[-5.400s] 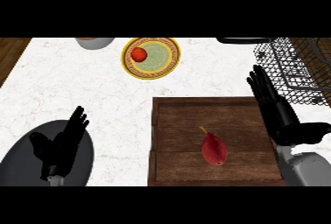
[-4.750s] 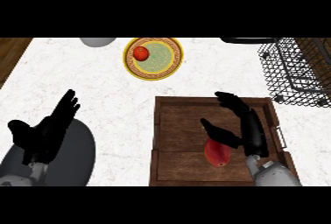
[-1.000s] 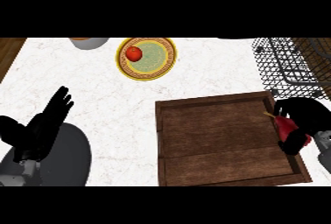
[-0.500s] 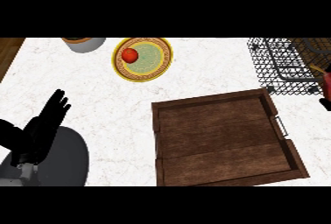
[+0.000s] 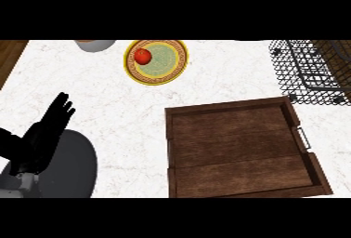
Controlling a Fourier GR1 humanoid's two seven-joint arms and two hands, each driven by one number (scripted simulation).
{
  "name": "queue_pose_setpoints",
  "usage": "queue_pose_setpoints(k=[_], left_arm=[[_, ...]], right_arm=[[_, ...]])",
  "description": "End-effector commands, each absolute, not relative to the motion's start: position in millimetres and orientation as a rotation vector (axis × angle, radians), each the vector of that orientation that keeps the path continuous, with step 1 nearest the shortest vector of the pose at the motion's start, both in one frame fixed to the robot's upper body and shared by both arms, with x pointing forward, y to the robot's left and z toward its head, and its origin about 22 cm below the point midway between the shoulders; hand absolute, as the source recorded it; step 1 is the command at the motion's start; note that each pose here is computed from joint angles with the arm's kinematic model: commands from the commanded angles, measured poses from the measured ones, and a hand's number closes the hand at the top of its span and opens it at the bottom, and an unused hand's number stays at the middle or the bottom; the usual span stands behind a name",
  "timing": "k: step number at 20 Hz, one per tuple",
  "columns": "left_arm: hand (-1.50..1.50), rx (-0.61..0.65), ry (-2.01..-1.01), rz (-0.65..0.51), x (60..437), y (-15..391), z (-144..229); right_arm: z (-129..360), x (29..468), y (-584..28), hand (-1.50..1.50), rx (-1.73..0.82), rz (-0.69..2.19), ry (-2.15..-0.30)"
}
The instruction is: Pick the pear from the tray and place it in the tiered basket
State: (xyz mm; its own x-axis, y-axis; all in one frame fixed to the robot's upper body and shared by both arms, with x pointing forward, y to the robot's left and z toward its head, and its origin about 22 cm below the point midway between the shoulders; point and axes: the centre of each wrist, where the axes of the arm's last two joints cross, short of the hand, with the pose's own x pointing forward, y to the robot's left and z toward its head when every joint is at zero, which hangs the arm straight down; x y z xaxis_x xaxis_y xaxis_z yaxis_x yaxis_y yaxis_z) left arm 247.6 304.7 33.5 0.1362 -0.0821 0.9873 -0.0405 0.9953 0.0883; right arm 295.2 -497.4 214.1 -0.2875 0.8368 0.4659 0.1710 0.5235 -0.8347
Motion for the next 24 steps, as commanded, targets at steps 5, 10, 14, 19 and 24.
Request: queue_pose_setpoints(k=[5, 10, 14, 19, 24], left_arm=[[0.00, 0.041, -1.443, -0.095, 258.9, 284.3, 39.7], [0.00, 0.024, -1.447, -0.147, 263.0, 278.4, 37.8], [0.00, 0.022, -1.445, -0.153, 270.4, 279.8, 47.5], [0.00, 0.027, -1.445, -0.148, 274.3, 270.9, 50.6], [0.00, 0.044, -1.447, -0.138, 266.3, 268.7, 42.4]], right_arm=[[255.0, 243.2, -581.2, 1.50, -0.673, 0.804, -1.921], [245.6, 255.9, -582.2, 1.50, -0.658, 0.842, -1.877], [235.5, 283.4, -565.2, 1.50, -0.645, 0.851, -1.854], [240.4, 300.5, -557.5, 1.50, -0.625, 0.849, -1.803], [228.5, 324.3, -541.1, 1.50, -0.631, 0.869, -1.736]])
